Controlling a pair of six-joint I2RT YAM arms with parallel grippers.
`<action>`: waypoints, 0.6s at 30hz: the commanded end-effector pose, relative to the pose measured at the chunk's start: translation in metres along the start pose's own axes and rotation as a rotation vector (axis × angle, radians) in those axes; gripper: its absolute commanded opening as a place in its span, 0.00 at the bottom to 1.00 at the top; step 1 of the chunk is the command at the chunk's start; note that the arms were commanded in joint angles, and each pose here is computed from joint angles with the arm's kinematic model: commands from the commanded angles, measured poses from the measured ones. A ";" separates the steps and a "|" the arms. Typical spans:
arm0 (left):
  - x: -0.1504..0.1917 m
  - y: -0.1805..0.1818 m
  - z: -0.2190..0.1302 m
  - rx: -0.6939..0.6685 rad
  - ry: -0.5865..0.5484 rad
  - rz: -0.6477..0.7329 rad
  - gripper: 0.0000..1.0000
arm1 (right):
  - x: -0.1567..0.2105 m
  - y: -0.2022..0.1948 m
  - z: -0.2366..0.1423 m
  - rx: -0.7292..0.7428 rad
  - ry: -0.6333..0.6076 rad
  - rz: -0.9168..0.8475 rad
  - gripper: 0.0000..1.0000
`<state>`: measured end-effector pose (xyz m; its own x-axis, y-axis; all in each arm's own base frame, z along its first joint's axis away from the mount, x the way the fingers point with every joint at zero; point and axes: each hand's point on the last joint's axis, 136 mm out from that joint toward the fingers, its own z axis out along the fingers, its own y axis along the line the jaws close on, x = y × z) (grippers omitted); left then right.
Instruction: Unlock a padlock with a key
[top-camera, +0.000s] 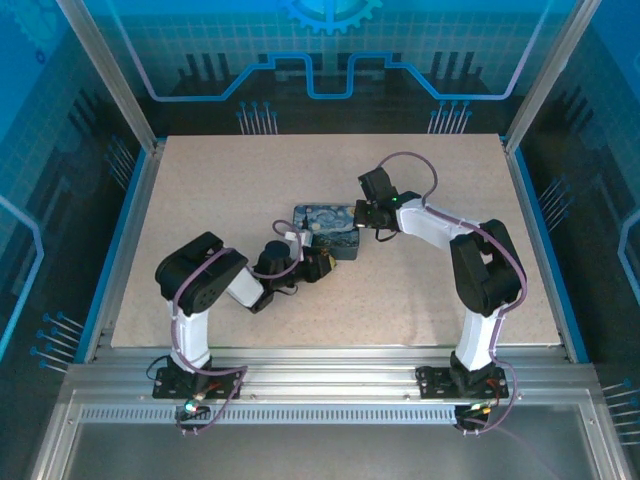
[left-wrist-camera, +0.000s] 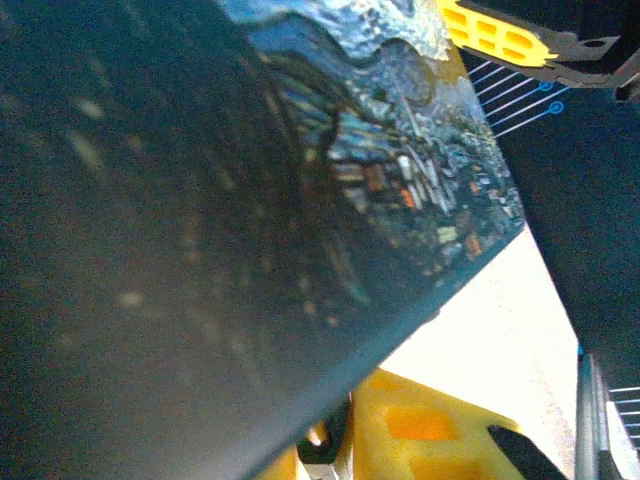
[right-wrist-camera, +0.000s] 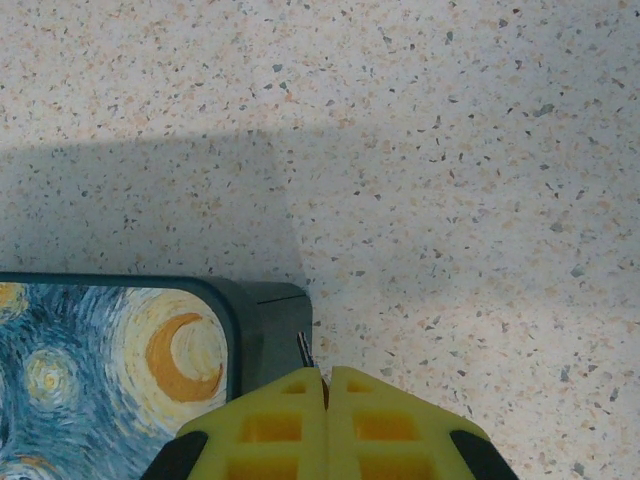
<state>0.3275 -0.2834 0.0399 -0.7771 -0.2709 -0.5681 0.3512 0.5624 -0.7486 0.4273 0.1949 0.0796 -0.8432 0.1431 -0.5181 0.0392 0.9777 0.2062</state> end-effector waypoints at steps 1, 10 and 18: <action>0.003 0.008 -0.003 -0.039 0.036 -0.018 0.12 | 0.005 0.006 -0.007 -0.017 0.004 -0.001 0.00; 0.006 0.010 -0.007 -0.073 0.117 -0.043 0.07 | 0.005 0.006 -0.005 -0.025 0.007 -0.002 0.00; -0.001 0.002 -0.016 -0.168 0.258 -0.123 0.00 | 0.004 -0.012 -0.010 -0.021 0.002 0.016 0.00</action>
<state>0.3296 -0.2759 0.0429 -0.8815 -0.1911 -0.4317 0.2233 0.6368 -0.7380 0.4204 0.1901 0.0717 -0.8547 0.1454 -0.4983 0.0426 0.9764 0.2119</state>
